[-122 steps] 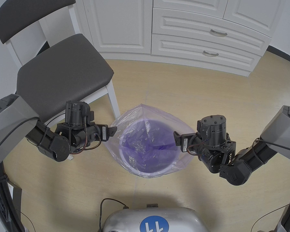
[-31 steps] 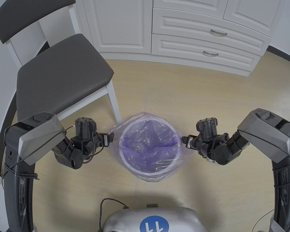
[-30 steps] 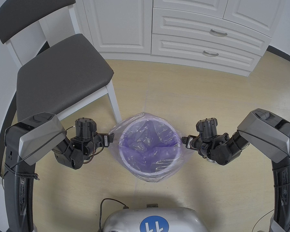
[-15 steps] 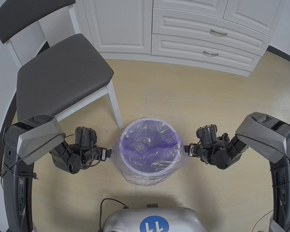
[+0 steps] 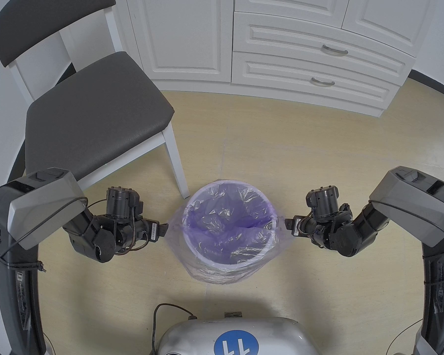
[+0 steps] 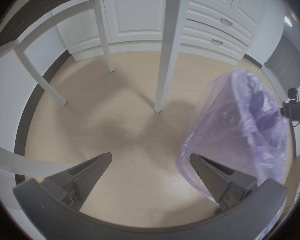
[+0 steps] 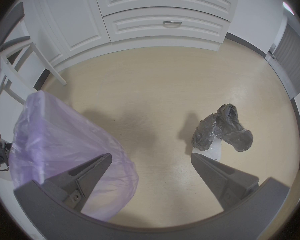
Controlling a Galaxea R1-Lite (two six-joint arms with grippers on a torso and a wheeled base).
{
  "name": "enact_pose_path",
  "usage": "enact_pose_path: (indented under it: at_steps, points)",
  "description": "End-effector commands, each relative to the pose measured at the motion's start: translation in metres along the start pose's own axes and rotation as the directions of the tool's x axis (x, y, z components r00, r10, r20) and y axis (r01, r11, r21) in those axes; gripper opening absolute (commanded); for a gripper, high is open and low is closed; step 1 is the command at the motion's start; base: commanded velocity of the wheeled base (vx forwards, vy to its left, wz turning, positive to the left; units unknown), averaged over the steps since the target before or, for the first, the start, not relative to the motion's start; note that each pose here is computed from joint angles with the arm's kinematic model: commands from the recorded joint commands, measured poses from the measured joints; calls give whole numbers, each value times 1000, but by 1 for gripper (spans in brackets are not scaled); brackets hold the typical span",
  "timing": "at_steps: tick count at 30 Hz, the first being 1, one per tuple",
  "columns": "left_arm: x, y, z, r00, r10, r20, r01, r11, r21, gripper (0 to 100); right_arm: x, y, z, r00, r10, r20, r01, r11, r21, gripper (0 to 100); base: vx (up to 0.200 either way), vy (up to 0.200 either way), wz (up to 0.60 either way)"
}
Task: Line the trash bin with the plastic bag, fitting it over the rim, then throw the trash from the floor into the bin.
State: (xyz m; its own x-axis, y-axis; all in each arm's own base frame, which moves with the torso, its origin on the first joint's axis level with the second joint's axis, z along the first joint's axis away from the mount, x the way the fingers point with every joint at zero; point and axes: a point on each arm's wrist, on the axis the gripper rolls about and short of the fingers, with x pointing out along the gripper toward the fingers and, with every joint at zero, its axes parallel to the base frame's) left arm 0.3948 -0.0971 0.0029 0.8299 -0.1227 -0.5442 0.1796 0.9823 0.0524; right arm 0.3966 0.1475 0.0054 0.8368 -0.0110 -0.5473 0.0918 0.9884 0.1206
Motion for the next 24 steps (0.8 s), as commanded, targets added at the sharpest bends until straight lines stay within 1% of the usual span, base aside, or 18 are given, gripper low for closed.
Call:
enact_pose_path:
  at_steps: [1,3,6,7,8,10,13,19,22,24]
  points:
    - [-36,3,18,997,-69,44,69,998,-2,100,-34,-5,20,999,34,28,-34,999,-11,100,0,0,0]
    - [-45,2,16,993,-115,37,114,993,6,100,-46,-10,14,997,71,-9,-71,995,-65,100,0,0,0]
    - [-50,2,8,987,-159,7,158,986,59,100,-52,-17,-4,989,116,-95,-128,983,-131,100,0,0,0]
    - [-50,1,3,985,-174,-7,174,981,86,100,-52,-21,-14,981,132,-140,-154,975,-162,100,0,0,0]
    - [-50,1,3,985,-174,-7,174,981,86,100,-52,-21,-14,981,132,-140,-154,975,-162,100,0,0,0]
    - [-47,-3,-6,980,-197,-39,200,975,97,100,-44,-24,-34,967,150,-206,-193,959,-207,100,0,0,0]
    - [-40,-8,-14,977,-205,-61,211,972,100,100,-32,-22,-46,966,153,-207,-197,958,-210,100,0,0,0]
    - [-23,-20,-33,967,-227,-118,239,966,102,100,-8,-21,-68,971,179,-156,-208,958,-197,100,0,0,0]
    - [-16,-24,-40,965,-226,-135,240,965,103,100,-3,-21,-72,971,179,-155,-208,958,-195,100,0,0,0]
    - [-1,-28,-49,964,-222,-146,237,967,91,100,3,-22,-75,972,176,-157,-205,960,-191,100,0,0,0]
